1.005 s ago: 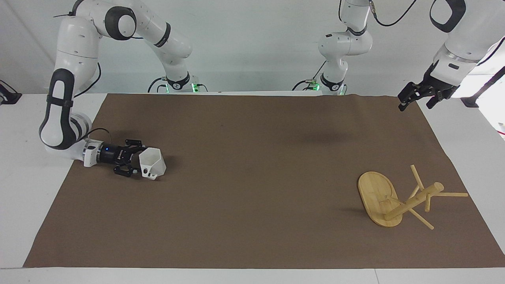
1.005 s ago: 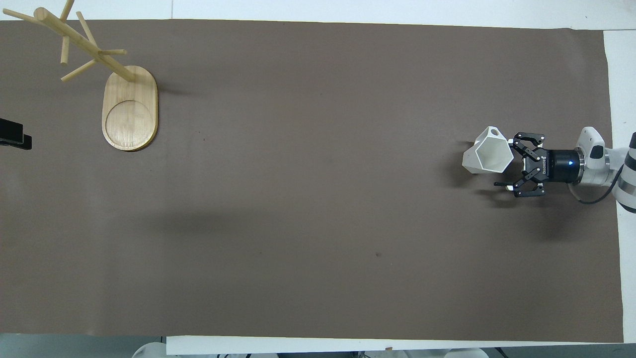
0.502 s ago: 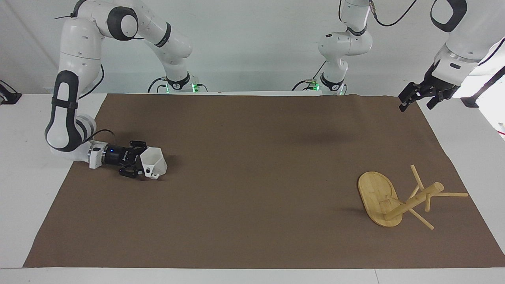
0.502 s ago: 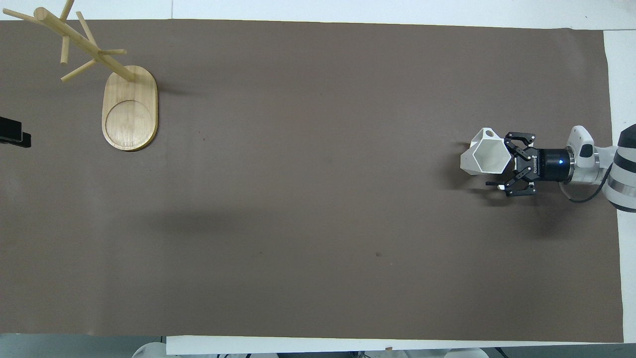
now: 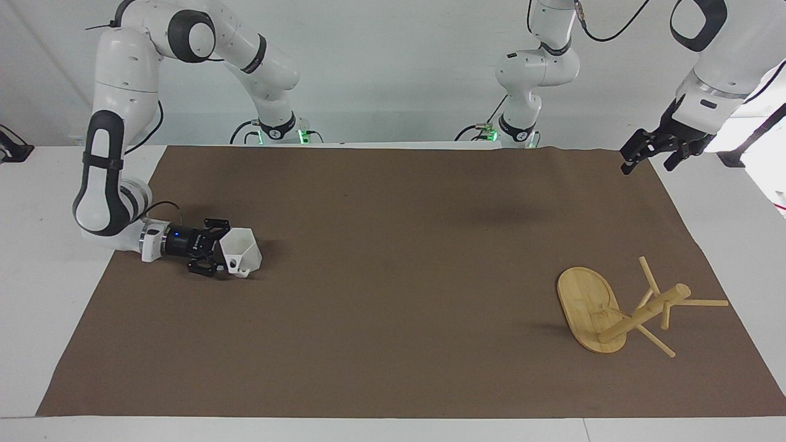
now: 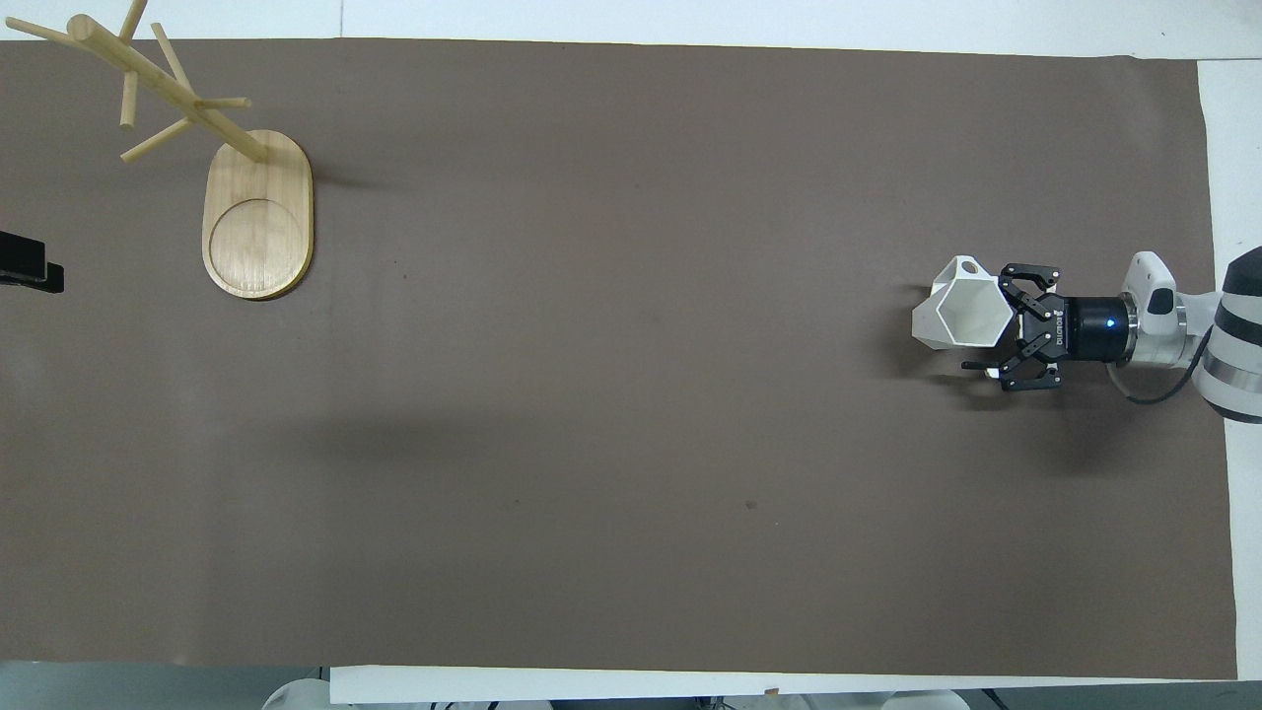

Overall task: Hang cup on rack
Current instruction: 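Lift the cup with the right gripper while the left gripper approaches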

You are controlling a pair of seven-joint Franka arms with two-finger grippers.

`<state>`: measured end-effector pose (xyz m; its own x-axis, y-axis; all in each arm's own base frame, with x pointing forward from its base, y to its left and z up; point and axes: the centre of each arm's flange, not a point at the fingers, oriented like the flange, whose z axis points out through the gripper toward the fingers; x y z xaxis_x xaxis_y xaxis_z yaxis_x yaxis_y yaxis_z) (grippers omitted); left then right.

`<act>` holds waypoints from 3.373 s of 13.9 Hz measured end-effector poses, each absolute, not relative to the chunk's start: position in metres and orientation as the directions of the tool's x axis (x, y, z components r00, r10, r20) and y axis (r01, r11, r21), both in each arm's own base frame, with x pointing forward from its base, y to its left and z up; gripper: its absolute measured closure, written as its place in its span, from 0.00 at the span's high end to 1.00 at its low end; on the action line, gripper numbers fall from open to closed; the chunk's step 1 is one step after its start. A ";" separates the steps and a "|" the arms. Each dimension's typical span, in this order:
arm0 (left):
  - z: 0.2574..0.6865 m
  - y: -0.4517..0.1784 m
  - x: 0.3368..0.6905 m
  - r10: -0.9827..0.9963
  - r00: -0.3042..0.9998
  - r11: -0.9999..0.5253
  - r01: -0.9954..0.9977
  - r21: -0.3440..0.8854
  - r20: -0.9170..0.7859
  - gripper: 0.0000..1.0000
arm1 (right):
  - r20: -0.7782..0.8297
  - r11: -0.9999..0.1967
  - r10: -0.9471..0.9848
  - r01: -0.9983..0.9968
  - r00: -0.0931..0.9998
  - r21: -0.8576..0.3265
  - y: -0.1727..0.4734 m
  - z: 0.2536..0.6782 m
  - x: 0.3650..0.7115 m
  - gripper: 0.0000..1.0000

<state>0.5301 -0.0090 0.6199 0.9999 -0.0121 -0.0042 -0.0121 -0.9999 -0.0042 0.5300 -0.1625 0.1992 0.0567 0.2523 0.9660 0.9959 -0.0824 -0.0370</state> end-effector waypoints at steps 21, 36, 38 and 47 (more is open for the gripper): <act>0.617 -0.009 0.530 -0.012 1.000 -1.000 -0.012 -0.004 -0.006 1.00 | 0.983 -0.054 0.179 0.998 0.029 -0.019 -0.106 0.195 0.528 0.96; 0.622 -0.065 0.536 0.135 0.988 -0.991 0.133 0.024 0.074 1.00 | 0.988 -0.139 0.135 0.989 0.079 -0.060 0.165 0.263 0.604 0.81; 0.619 -0.120 0.533 0.205 0.974 -0.978 0.202 0.045 0.091 1.00 | 0.981 -0.195 0.146 0.976 0.127 -0.098 0.234 0.278 0.602 0.81; 0.568 -0.269 0.525 0.526 0.850 -0.850 0.524 0.050 0.027 1.00 | 0.984 -0.246 0.170 0.969 0.060 -0.016 0.360 0.297 0.559 0.81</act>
